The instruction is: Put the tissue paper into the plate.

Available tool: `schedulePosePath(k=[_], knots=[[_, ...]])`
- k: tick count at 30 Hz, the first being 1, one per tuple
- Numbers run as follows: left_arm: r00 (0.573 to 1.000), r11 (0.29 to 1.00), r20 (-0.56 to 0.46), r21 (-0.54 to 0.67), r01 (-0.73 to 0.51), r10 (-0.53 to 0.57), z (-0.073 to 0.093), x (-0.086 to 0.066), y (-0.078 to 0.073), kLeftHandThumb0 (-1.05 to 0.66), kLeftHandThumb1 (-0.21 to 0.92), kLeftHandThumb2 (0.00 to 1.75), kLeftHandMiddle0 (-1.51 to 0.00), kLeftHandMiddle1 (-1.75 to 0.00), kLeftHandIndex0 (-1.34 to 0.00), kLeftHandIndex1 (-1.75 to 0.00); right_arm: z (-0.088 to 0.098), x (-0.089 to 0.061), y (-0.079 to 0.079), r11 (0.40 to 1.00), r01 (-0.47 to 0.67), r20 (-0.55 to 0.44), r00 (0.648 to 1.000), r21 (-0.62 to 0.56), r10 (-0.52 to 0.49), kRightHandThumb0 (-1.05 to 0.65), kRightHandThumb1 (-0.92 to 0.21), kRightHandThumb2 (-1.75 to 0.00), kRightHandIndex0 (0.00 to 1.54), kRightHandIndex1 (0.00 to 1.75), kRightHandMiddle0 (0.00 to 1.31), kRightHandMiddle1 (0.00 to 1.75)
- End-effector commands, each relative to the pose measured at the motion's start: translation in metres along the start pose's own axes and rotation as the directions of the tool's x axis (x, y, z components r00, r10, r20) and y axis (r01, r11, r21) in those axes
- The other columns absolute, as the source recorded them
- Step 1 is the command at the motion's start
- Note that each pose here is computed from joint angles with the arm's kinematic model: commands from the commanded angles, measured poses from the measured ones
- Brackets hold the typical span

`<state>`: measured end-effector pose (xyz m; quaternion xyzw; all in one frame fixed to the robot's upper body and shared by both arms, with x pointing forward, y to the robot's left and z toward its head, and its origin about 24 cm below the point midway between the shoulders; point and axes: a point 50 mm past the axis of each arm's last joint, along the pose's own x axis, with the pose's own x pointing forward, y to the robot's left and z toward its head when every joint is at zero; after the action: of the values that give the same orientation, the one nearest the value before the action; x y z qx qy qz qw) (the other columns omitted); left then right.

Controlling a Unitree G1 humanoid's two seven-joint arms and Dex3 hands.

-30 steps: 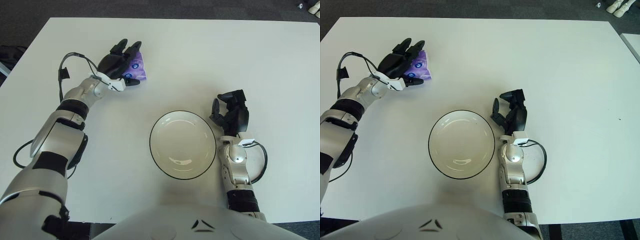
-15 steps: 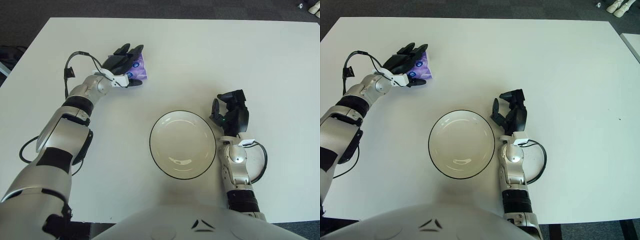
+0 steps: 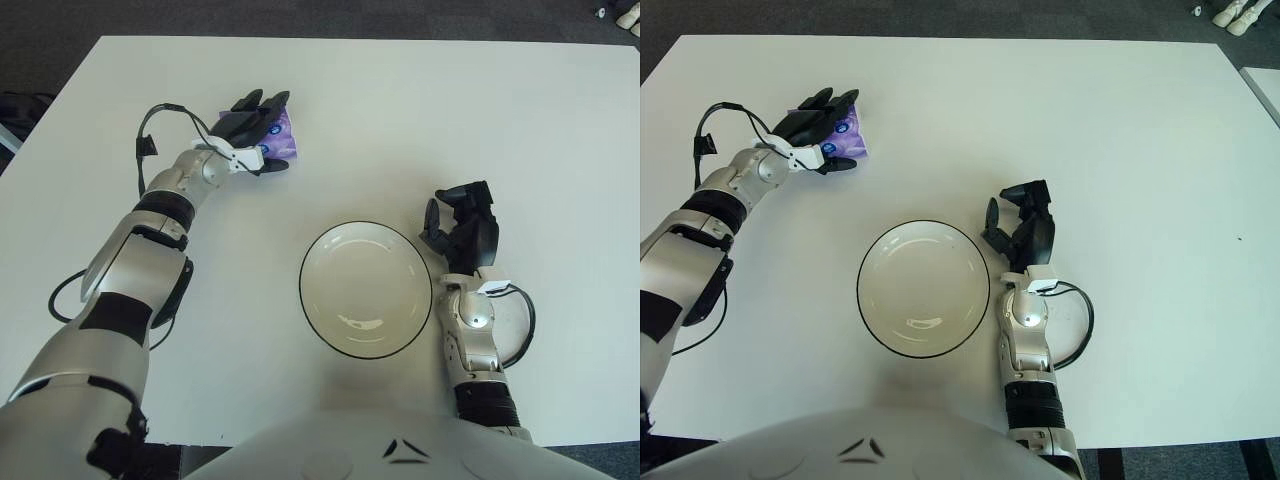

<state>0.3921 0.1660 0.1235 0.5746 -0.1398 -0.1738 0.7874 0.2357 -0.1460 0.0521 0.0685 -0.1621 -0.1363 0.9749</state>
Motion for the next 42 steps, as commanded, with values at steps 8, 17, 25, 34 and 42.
schedulePosePath(k=[8,17,25,34,42], knots=[[0.972,0.973,-0.043,0.007,0.232,-0.232,0.003,-0.007,-0.057,-1.01,0.56,0.77,0.00,0.00,0.00,0.00,-0.022,-0.021,-0.007,0.998,0.063,-0.145,0.988,0.006,-0.061,-0.40,-0.61,-0.95,0.60,1.44,0.38,1.75],[0.936,0.940,-0.097,0.000,0.340,-0.338,0.001,-0.007,-0.066,-0.99,0.57,0.76,0.00,0.00,0.00,0.00,-0.022,-0.021,-0.008,0.998,0.062,-0.154,0.986,0.002,-0.061,-0.40,-0.61,-0.95,0.60,1.44,0.38,1.75],[0.915,0.923,-0.130,-0.015,0.384,-0.383,-0.001,-0.008,-0.070,-0.78,0.35,0.98,-0.01,-0.13,0.00,-0.16,-0.022,-0.021,-0.008,0.998,0.065,-0.147,0.987,0.017,-0.062,-0.40,-0.61,-0.96,0.60,1.45,0.39,1.75],[0.894,0.909,-0.172,-0.025,0.416,-0.414,-0.003,-0.010,-0.077,-0.56,0.18,1.12,0.00,-0.87,0.00,-0.81,-0.021,-0.022,-0.009,0.997,0.065,-0.153,0.986,0.031,-0.059,-0.40,-0.60,-0.96,0.59,1.44,0.39,1.75],[0.897,0.914,-0.177,-0.053,0.403,-0.406,-0.006,-0.014,-0.082,-0.45,0.08,1.27,-0.01,-1.55,0.00,-1.50,-0.021,-0.023,-0.010,0.997,0.069,-0.143,0.988,0.021,-0.066,-0.40,-0.58,-1.00,0.60,1.46,0.41,1.75]])
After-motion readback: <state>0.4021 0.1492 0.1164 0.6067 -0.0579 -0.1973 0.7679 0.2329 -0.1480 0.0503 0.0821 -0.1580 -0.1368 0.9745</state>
